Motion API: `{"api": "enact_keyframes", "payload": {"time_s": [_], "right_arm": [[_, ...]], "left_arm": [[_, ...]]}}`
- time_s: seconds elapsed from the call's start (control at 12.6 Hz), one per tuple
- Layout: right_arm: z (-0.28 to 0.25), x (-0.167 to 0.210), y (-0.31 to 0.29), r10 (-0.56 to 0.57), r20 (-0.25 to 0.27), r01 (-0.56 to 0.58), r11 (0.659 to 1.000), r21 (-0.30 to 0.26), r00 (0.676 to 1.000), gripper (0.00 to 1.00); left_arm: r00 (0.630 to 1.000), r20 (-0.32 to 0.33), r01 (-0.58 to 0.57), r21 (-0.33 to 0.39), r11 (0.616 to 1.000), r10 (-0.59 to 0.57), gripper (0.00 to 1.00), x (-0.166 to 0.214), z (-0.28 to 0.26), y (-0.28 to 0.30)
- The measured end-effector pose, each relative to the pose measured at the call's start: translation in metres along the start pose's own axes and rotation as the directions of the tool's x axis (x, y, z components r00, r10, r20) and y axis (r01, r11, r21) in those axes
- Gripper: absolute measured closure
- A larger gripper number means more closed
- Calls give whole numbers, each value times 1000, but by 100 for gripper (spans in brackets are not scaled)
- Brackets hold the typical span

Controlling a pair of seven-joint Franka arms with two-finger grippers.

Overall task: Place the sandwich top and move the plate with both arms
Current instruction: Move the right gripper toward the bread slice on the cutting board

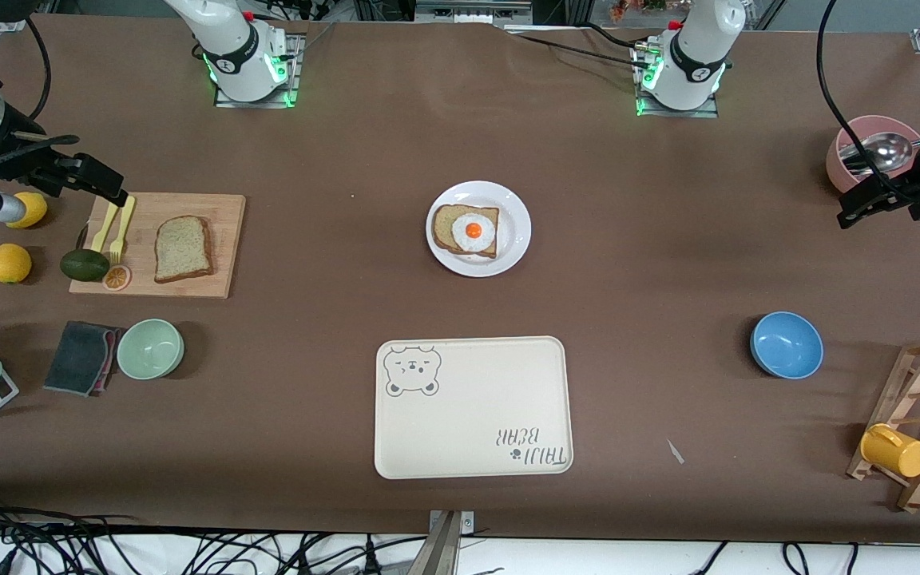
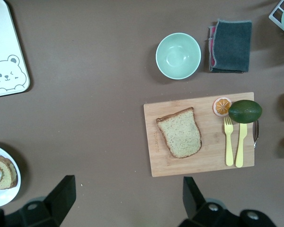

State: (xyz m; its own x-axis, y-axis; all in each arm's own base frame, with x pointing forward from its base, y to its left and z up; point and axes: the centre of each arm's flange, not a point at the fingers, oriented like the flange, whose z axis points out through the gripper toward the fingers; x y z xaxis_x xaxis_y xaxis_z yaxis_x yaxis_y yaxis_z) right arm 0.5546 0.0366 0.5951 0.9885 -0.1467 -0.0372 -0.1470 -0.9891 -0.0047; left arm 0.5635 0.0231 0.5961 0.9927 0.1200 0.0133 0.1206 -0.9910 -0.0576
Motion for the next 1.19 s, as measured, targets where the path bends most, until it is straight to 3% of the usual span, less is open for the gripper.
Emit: {"api": "enact_keyframes", "payload": {"time_s": [1.19], "right_arm": [[-2,-6,-1,8,15,-8,1000,-5,1000,0]], "left_arm": [[1000,0,-6,0,1000,6,0,0,0,3]]}}
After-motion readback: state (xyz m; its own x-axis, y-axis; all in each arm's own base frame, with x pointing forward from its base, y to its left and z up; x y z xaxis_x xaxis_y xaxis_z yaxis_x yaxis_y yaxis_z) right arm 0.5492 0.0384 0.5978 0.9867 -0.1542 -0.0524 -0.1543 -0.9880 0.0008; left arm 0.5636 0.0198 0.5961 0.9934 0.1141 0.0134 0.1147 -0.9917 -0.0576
